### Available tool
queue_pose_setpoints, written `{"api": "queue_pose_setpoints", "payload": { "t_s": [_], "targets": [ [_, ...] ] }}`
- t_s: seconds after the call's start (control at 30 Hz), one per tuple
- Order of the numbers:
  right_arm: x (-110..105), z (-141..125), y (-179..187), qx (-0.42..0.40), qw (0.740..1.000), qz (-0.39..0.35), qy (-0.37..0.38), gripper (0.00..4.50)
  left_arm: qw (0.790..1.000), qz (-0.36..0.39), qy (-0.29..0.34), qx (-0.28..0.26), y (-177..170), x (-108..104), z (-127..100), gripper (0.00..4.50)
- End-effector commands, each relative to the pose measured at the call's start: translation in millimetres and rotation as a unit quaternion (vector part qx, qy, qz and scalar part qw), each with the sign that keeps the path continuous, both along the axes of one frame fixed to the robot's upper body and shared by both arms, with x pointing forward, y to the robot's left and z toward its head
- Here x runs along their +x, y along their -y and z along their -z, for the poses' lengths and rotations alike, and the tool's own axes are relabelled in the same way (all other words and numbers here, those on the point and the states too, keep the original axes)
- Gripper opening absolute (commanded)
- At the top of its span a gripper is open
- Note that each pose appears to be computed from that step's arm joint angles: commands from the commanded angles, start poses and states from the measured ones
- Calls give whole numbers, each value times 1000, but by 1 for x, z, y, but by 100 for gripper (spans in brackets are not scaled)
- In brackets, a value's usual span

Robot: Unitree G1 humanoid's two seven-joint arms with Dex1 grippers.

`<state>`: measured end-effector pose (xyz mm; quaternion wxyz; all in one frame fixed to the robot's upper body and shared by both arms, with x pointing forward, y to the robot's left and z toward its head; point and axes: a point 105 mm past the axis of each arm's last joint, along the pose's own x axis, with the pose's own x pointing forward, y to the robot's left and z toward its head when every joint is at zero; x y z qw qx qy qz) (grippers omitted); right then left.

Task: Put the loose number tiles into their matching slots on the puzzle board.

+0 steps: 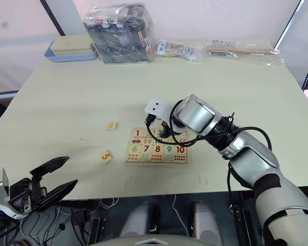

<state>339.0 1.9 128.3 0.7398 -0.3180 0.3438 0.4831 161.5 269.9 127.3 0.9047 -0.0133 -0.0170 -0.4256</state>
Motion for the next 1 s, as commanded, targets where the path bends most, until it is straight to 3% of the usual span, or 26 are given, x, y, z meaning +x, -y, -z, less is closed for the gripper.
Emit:
{"api": "queue_pose_setpoints", "payload": {
  "t_s": [0.03, 0.17, 0.2, 0.23, 0.3, 0.43, 0.6, 0.73, 0.87, 1.0],
  "targets": [
    [1, -6, -3, 5, 1000, -10, 13, 88, 1000, -3, 11, 7, -2, -2, -3, 450],
    [1, -3, -4, 3, 1000, -12, 10, 88, 1000, -3, 11, 6, -2, -3, -2, 450],
    [1, -3, -4, 3, 1000, -13, 10, 191, 1000, -3, 11, 6, -2, -3, -2, 450],
    [0, -3, -5, 4, 1000, -14, 9, 199, 1000, -3, 11, 6, -2, -3, -1, 450],
    [-1, -2, -6, 4, 1000, -17, 7, 300, 1000, -4, 11, 6, -2, -3, -1, 450],
    [-1, -1, -6, 3, 1000, -18, 6, 444, 1000, -4, 11, 5, -2, -4, 0, 450],
    [0, -8, -5, 18, 1000, -17, 13, 444, 1000, -5, 11, 5, -2, -4, 0, 450],
    [-4, -25, -7, 101, 993, -42, 37, 444, 1000, -8, 12, 4, -2, -4, 1, 450],
    [-2, -25, 7, 125, 987, -61, 76, 444, 1000, -10, 12, 3, -1, -4, 2, 450],
    [2, -24, 9, 173, 984, -21, 34, 444, 1000, -12, 12, 2, -2, -4, 3, 450]
  ]
}}
